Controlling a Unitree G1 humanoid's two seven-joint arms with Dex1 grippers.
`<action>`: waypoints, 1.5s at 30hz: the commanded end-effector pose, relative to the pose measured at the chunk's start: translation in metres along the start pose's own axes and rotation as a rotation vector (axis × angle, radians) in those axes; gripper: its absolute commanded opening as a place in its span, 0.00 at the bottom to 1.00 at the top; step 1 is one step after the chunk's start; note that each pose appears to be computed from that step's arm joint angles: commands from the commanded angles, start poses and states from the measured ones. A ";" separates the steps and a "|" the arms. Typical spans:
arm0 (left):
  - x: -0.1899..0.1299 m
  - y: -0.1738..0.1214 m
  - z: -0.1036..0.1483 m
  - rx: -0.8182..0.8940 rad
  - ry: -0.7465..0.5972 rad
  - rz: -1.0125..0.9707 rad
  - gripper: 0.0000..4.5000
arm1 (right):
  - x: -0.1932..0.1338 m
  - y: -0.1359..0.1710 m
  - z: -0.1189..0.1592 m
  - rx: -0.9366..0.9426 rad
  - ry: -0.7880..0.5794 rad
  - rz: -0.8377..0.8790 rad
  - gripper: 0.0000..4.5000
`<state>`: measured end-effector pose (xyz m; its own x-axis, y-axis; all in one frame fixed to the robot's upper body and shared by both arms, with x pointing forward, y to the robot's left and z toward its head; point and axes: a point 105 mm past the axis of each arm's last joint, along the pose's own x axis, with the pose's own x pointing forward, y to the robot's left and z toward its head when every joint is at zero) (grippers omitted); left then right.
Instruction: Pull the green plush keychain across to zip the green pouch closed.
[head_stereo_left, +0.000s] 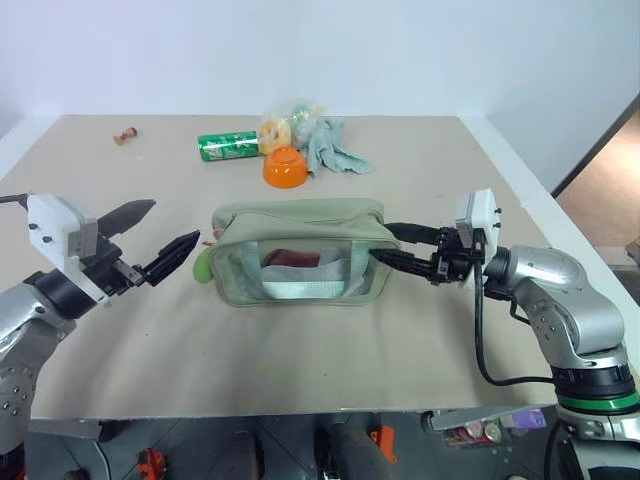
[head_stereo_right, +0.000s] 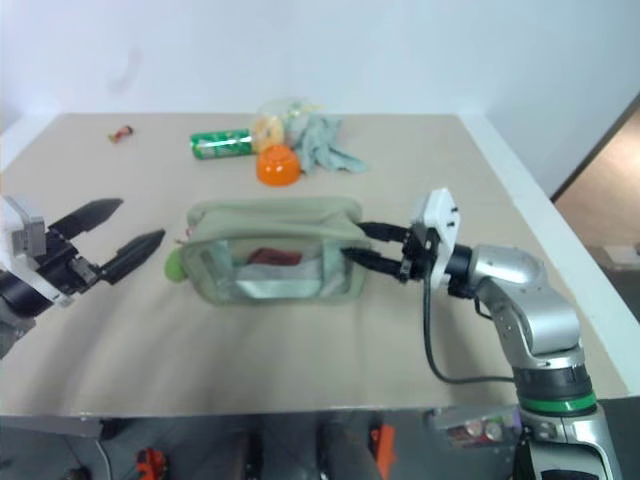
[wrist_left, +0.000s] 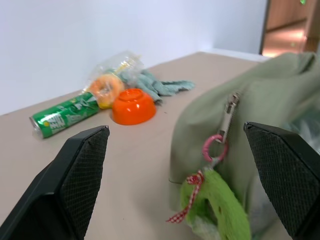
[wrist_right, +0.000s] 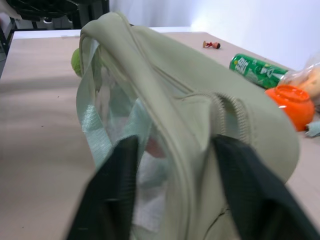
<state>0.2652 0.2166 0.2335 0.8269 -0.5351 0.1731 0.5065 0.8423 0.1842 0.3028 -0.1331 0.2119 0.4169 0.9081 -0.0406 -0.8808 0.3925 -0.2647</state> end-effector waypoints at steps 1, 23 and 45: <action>-0.012 0.008 0.004 -0.011 -0.041 0.105 1.00 | 0.001 -0.002 0.012 -0.052 -0.024 -0.003 0.13; -0.003 -0.012 -0.052 -0.120 0.158 -0.109 1.00 | 0.002 -0.004 0.016 -0.116 -0.013 -0.010 0.02; 0.006 0.003 -0.053 -0.057 0.121 -0.083 0.02 | -0.002 -0.004 0.012 -0.118 0.013 -0.011 0.00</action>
<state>0.2836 0.2187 0.1764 0.8012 -0.5981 0.0193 0.5940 0.7988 0.0955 0.3053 -0.1318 0.2133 0.4229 0.9040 -0.0628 -0.8646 0.3817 -0.3267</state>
